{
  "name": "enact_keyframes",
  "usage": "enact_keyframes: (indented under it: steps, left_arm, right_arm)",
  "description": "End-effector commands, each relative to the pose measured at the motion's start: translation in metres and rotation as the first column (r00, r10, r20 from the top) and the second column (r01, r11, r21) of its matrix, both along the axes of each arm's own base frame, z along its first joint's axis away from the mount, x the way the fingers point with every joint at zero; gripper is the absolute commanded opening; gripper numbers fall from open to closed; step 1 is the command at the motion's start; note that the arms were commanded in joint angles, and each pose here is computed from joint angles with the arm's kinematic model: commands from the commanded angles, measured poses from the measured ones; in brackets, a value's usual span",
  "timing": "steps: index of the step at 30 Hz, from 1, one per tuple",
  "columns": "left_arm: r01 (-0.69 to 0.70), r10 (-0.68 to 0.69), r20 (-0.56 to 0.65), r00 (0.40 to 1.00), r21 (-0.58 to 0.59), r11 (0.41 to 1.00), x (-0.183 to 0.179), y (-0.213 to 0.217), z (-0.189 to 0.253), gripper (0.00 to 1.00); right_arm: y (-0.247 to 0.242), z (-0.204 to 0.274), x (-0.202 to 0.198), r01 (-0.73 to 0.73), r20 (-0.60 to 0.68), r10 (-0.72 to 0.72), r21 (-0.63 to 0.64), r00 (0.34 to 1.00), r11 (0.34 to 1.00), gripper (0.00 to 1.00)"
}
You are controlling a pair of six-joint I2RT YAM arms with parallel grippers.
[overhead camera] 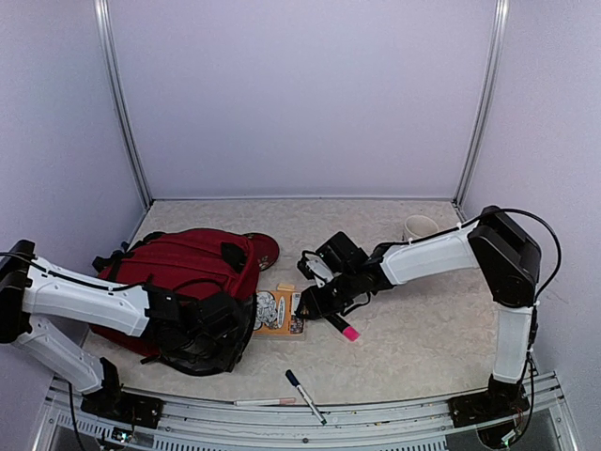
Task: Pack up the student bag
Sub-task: Adjust the book at the center of the board, then pick up the book from the center of the board.
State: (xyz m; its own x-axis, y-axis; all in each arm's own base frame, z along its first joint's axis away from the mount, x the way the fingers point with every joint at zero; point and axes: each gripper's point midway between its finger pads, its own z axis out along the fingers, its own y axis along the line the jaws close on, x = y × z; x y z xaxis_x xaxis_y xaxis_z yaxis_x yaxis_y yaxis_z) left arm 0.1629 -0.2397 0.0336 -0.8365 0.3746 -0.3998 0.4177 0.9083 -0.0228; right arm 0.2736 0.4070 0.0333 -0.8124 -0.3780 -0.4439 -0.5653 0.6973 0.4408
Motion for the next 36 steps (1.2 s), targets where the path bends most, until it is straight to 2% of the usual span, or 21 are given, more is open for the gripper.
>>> enact_keyframes:
  steps: [1,4,6,10,15,18,20,24,27,33,36]
  left_arm:
    - [-0.095,0.095,-0.026,0.995,0.01,0.995,-0.01,0.027,-0.013,0.63]
    - [-0.182,0.181,0.021,0.983,0.057,0.982,0.005,0.05,-0.017,0.65]
    - [-0.207,0.203,0.06,0.977,0.058,0.977,0.016,0.052,-0.01,0.74]
    - [-0.199,0.2,0.082,0.976,-0.018,0.98,0.035,0.044,-0.003,0.88]
    - [-0.245,0.253,0.05,0.966,-0.134,0.96,0.057,0.05,-0.009,0.92]
    - [-0.183,0.213,0.082,0.974,-0.275,0.944,0.06,0.034,0.016,0.95]
    - [-0.185,0.238,0.111,0.965,-0.354,0.917,0.067,0.036,0.034,0.97]
    - [-0.262,0.335,0.118,0.935,-0.408,0.875,0.085,0.067,0.049,0.97]
    - [-0.277,0.37,0.121,0.921,-0.465,0.841,0.096,0.075,0.058,0.97]
    - [-0.329,0.356,0.019,0.934,-0.337,0.882,0.102,0.077,0.011,0.96]
    - [-0.306,0.313,-0.031,0.949,-0.322,0.896,0.103,0.065,-0.005,0.94]
  right_arm:
    - [0.006,0.005,-0.02,-0.006,-0.038,0.008,0.057,0.999,0.998,0.55]
    - [0.019,-0.007,-0.032,-0.026,-0.117,0.039,0.111,0.992,0.994,0.52]
    - [0.024,-0.008,-0.035,-0.015,-0.145,0.036,0.145,0.989,0.989,0.5]
    - [0.026,-0.006,-0.037,0.022,-0.175,0.013,0.196,0.984,0.98,0.46]
    - [0.024,-0.005,-0.033,0.061,-0.195,-0.019,0.214,0.981,0.975,0.46]
    - [0.018,-0.009,-0.024,0.1,-0.17,-0.068,0.186,0.983,0.977,0.46]
    - [0.012,-0.017,-0.017,0.126,-0.147,-0.104,0.144,0.984,0.982,0.46]
    - [0.0,-0.035,-0.009,0.15,-0.107,-0.145,0.039,0.984,0.988,0.47]
    - [-0.007,-0.04,-0.005,0.161,-0.074,-0.161,-0.008,0.984,0.987,0.47]
    - [-0.016,-0.035,0.0,0.173,-0.024,-0.174,-0.056,0.984,0.983,0.48]
    - [-0.02,-0.033,0.0,0.175,-0.016,-0.176,-0.066,0.984,0.982,0.49]
